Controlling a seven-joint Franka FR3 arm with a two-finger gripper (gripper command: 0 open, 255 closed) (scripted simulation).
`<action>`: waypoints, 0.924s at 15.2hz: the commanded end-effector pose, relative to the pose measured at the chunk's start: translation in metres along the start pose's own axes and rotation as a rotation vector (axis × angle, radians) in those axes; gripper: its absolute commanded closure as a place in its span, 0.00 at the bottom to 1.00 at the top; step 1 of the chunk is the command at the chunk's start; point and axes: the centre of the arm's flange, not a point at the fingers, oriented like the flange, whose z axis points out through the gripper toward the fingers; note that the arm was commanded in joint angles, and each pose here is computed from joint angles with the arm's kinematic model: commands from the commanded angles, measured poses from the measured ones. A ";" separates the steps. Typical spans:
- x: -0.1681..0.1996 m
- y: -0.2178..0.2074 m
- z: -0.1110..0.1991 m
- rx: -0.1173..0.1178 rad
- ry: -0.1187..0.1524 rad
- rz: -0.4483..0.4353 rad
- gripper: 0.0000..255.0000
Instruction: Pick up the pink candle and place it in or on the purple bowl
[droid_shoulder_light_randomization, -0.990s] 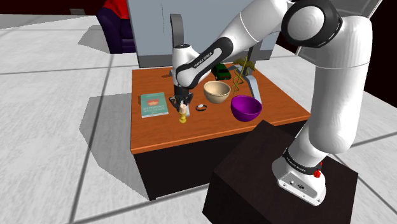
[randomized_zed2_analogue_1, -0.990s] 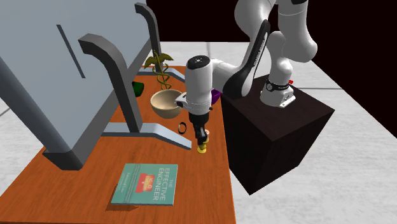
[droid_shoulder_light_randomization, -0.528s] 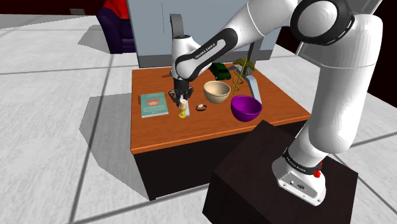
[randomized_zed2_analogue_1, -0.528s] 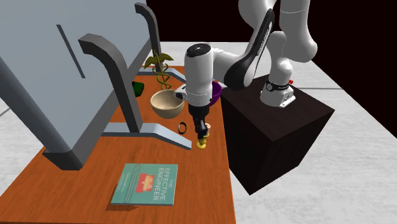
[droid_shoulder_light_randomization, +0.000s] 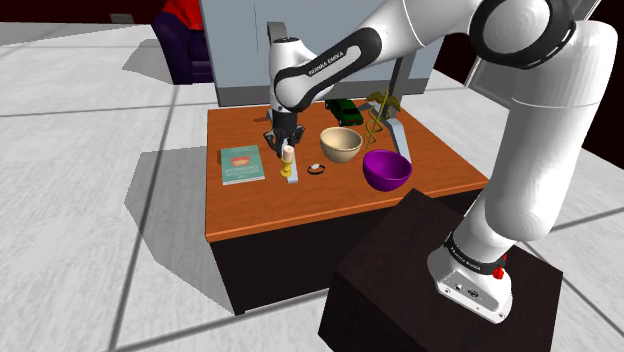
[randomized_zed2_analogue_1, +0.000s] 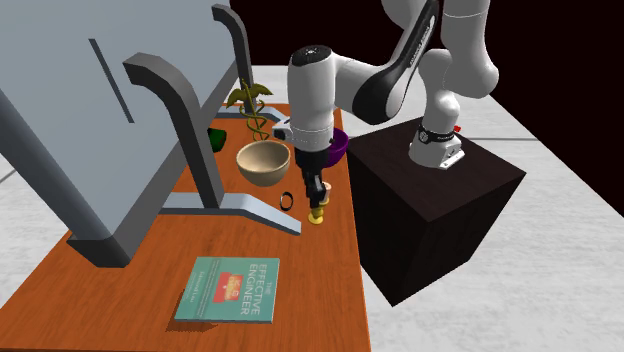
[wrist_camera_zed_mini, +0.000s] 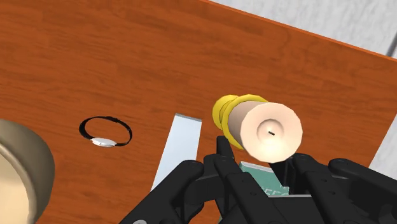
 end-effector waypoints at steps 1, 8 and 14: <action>-0.001 0.000 -0.012 0.000 0.000 0.000 1.00; -0.002 -0.001 -0.049 0.000 0.000 0.000 1.00; -0.010 0.024 -0.070 0.000 0.000 0.000 1.00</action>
